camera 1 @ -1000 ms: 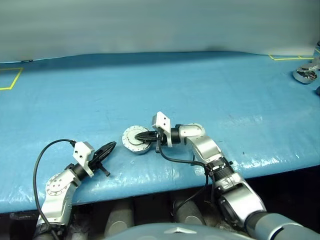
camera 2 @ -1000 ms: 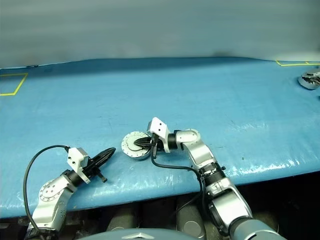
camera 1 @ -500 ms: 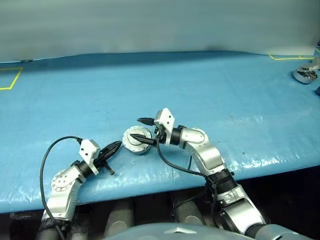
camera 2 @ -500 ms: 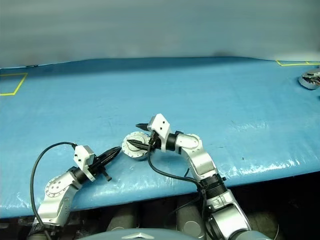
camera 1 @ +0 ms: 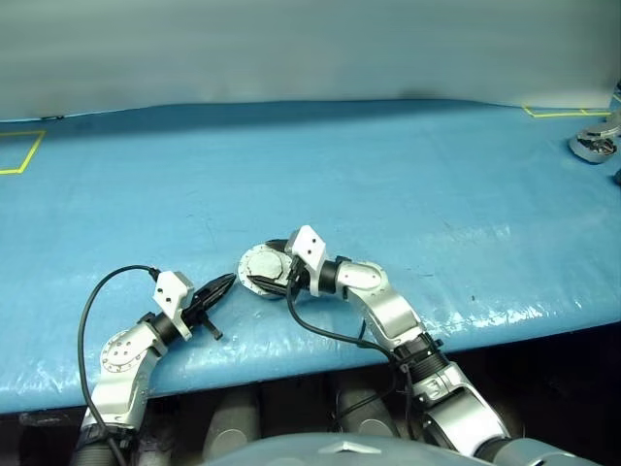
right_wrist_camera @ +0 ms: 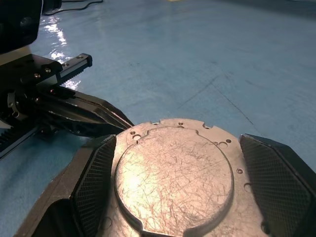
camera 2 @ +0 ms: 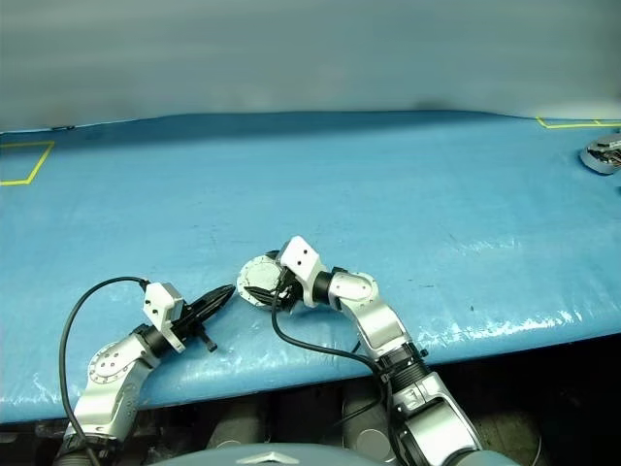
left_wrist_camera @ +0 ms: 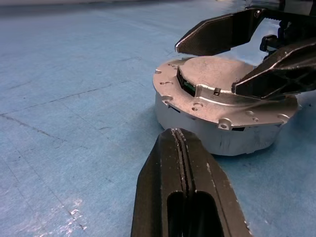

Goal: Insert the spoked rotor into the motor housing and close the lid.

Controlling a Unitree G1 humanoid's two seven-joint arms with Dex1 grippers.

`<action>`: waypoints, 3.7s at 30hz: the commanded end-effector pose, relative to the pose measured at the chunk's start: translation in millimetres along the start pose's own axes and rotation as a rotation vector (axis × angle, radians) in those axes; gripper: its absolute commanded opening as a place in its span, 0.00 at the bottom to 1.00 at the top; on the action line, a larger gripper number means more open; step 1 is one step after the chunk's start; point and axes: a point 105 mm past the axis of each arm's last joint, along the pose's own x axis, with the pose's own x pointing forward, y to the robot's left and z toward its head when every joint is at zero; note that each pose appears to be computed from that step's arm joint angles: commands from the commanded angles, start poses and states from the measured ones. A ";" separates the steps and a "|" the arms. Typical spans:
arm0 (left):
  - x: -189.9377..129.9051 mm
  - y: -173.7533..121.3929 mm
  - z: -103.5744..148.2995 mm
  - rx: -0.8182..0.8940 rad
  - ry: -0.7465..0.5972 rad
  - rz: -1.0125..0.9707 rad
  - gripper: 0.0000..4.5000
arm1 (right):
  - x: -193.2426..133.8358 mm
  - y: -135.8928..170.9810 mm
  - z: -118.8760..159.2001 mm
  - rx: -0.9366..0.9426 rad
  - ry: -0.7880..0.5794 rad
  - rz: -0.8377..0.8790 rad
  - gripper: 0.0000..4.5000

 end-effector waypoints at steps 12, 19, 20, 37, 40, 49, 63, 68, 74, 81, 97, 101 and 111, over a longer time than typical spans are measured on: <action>-0.3 3.0 7.4 0.026 -0.027 0.011 0.00 | -6.2 -5.5 10.9 -0.060 -0.026 -0.001 0.67; -1.1 4.2 7.3 0.026 -0.026 0.017 0.00 | -10.2 1.7 22.7 -0.089 -0.037 0.090 0.67; -1.2 4.3 7.2 0.025 -0.026 0.018 0.00 | -10.2 3.4 22.4 -0.099 -0.030 0.104 0.67; -3.9 2.2 4.5 0.013 -0.025 0.032 0.00 | -10.3 4.3 12.8 -0.100 0.033 0.138 0.67; -4.1 1.9 4.4 0.012 -0.024 0.031 0.00 | -12.3 2.8 13.1 -0.126 0.042 0.144 0.67; -2.1 1.7 5.4 0.015 -0.024 0.023 0.00 | -15.4 -0.6 8.5 -0.141 0.073 0.160 0.67; -2.8 2.2 6.0 0.015 -0.026 0.031 0.00 | -13.6 -7.8 -16.8 -0.139 0.159 0.124 0.67; -2.6 1.9 6.1 0.007 -0.029 0.030 0.00 | -17.1 -14.4 -23.4 -0.162 0.197 0.100 0.67; -2.7 0.1 4.4 -0.012 -0.025 0.027 0.00 | -18.5 -19.8 -25.9 -0.142 0.208 0.092 0.67; -3.1 -0.4 4.0 -0.015 -0.024 0.027 0.00 | -18.1 -24.4 -19.3 -0.058 0.176 0.088 0.67; 0.2 5.0 12.4 -0.068 -0.073 0.072 0.00 | -19.2 -20.8 -42.3 -0.151 0.290 0.089 0.67; 6.8 10.5 27.2 -0.147 -0.151 0.081 0.00 | -20.3 -21.2 -42.6 -0.154 0.294 0.090 0.67; 28.0 -4.8 25.3 -0.180 -0.083 -0.096 0.00 | -20.1 -23.4 -39.7 -0.150 0.272 0.056 0.67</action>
